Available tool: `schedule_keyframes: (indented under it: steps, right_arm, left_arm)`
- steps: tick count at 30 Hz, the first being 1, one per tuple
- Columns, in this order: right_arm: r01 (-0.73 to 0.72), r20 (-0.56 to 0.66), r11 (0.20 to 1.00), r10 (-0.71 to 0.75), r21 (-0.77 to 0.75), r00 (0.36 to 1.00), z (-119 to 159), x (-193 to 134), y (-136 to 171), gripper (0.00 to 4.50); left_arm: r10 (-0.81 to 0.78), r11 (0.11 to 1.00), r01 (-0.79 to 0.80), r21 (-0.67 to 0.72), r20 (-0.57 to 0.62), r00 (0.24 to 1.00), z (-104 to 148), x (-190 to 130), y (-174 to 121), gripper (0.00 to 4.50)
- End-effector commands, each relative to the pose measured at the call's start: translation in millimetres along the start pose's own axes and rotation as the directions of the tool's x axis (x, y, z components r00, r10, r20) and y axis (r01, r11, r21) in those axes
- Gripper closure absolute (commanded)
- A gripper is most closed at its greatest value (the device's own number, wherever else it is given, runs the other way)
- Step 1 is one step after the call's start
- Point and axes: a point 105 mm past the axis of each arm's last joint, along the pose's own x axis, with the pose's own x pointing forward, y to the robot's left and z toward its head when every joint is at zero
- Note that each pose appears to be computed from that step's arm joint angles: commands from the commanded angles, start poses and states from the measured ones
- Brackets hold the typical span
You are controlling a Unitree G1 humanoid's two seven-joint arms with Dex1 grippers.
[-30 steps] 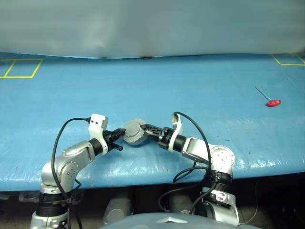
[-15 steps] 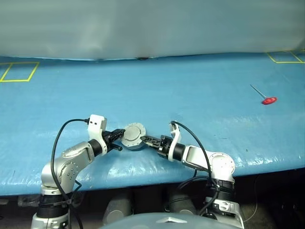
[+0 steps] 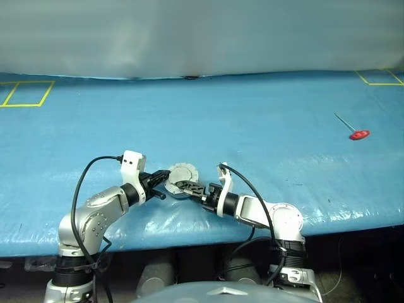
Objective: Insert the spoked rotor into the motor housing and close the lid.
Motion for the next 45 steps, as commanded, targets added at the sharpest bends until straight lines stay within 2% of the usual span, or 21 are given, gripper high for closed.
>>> schedule_keyframes:
  steps: [1, 8, 18, 19, 20, 24, 25, 45]
  right_arm:
    - [-0.042, 0.05, 0.999, 0.041, 0.028, 0.998, 3.4, 5.5, 7.7, 0.03]
    - [-0.044, 0.129, 0.997, 0.036, 0.06, 0.991, 15.7, -0.7, 4.8, 0.03]
    - [-0.059, 0.16, 0.995, 0.045, 0.086, 0.986, 18.6, -2.8, 6.8, 0.03]
    - [-0.062, 0.167, 0.994, 0.047, 0.089, 0.985, 19.9, -3.6, 7.1, 0.42]
    - [-0.066, 0.171, 0.994, 0.05, 0.092, 0.984, 21.2, -4.6, 7.6, 0.57]
    - [-0.084, 0.168, 0.992, 0.067, 0.096, 0.983, 21.5, -7.8, 10.3, 1.88]
    - [-0.088, 0.165, 0.991, 0.071, 0.097, 0.984, 21.0, -8.4, 10.8, 2.09]
    - [-0.071, 0.082, 0.995, 0.065, 0.068, 0.995, 8.0, -11.8, 9.2, 2.1]
  left_arm:
    - [-0.022, 0.999, 0.018, -0.042, -0.102, 0.995, -27.9, 4.5, -4.8, 4.5]
    - [-0.024, 0.999, 0.02, -0.04, -0.107, 0.994, -29.1, 4.0, -5.2, 4.5]
    - [-0.027, 0.999, 0.023, -0.04, -0.111, 0.993, -29.9, 4.0, -6.3, 4.5]
    - [-0.027, 0.999, 0.023, -0.041, -0.111, 0.993, -30.0, 4.0, -6.3, 4.5]
    - [-0.027, 0.999, 0.022, -0.041, -0.112, 0.993, -30.1, 3.8, -6.2, 4.5]
    - [-0.026, 0.999, 0.021, -0.044, -0.113, 0.993, -30.8, 3.6, -6.3, 4.5]
    - [-0.026, 0.999, 0.021, -0.044, -0.113, 0.993, -30.9, 3.6, -6.4, 4.5]
    - [-0.028, 0.999, 0.022, -0.05, -0.116, 0.993, -33.5, 3.7, -7.7, 4.5]
